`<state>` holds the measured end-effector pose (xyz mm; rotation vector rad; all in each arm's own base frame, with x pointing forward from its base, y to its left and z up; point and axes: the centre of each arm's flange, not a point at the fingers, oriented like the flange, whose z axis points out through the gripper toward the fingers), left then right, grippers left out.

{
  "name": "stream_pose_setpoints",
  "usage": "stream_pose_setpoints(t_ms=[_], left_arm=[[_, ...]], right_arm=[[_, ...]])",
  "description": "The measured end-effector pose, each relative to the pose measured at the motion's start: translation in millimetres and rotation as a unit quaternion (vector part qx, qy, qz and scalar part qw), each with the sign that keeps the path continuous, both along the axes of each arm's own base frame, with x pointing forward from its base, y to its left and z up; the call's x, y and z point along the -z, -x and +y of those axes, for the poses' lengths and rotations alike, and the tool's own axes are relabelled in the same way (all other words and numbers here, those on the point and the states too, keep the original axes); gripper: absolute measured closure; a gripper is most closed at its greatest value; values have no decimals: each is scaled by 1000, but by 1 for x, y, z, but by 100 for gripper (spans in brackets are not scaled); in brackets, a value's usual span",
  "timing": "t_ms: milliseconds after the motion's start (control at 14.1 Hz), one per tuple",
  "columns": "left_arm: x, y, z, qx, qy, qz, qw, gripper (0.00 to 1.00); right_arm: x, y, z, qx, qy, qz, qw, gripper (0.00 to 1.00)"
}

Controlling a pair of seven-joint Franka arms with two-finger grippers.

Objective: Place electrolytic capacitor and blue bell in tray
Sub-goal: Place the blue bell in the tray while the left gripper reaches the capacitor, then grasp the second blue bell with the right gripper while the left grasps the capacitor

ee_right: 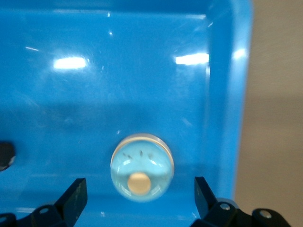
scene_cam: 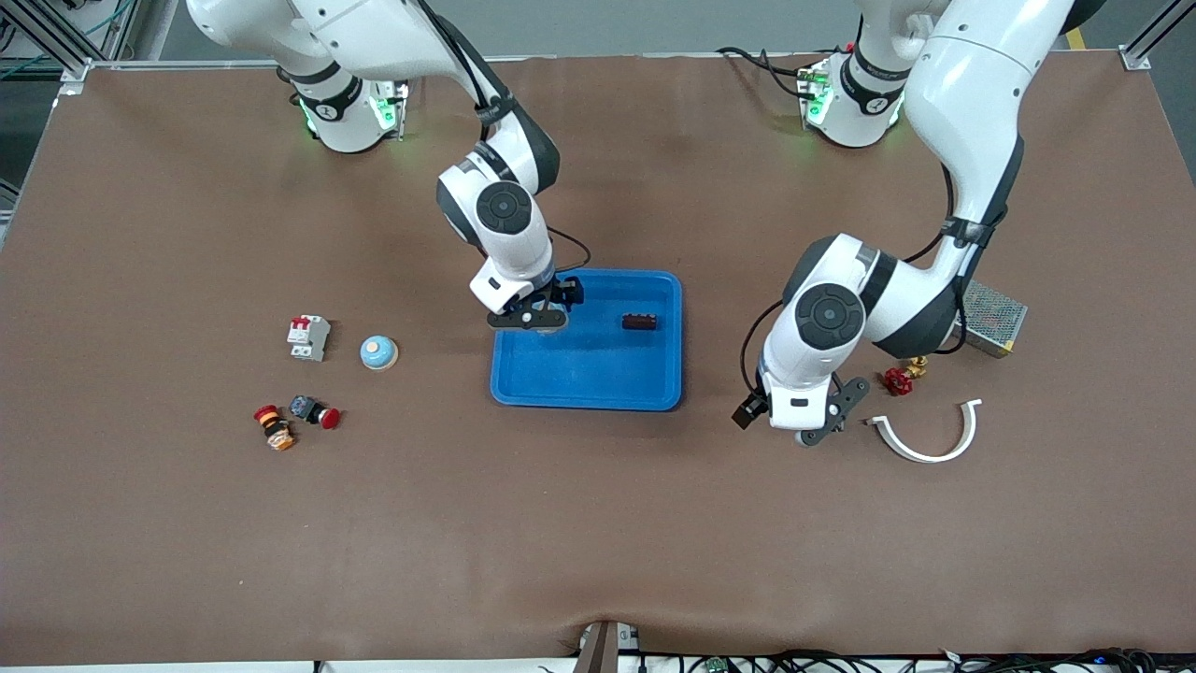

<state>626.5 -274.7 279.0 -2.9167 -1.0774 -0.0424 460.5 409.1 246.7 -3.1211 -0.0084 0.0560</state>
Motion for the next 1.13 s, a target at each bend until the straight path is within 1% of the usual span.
stream_pose_setpoints(t_ms=[142,212,283,425,566,708,849,991,1132], left_arm=[[2,-4,9,18,-1,2,1000,0],[2,-7,16,35,-1,3,999,0],[2,-11,24,55,-2,4,998,0],[2,-16,38,91,-2,6,996,0],[3,-21,52,126,-3,8,992,0],[5,-27,70,195,-4,13,981,0],[5,-29,77,253,-3,16,967,0],[5,-29,76,280,-3,17,960,0],[3,-30,76,320,-5,16,947,0]], right_arm=[[-57,-18,-33,-24,7,17,1000,0],[-86,-30,-61,-39,10,23,999,0],[-112,-43,-94,-54,14,22,998,0],[-144,-66,-158,-62,27,9,998,0],[-148,-78,-207,-59,45,3,997,0],[-141,-91,-256,-61,48,2,997,0],[-131,-100,-299,-48,44,-12,998,0],[-109,-98,-330,-34,40,-26,998,0],[-85,-90,-343,-24,39,-25,999,0]])
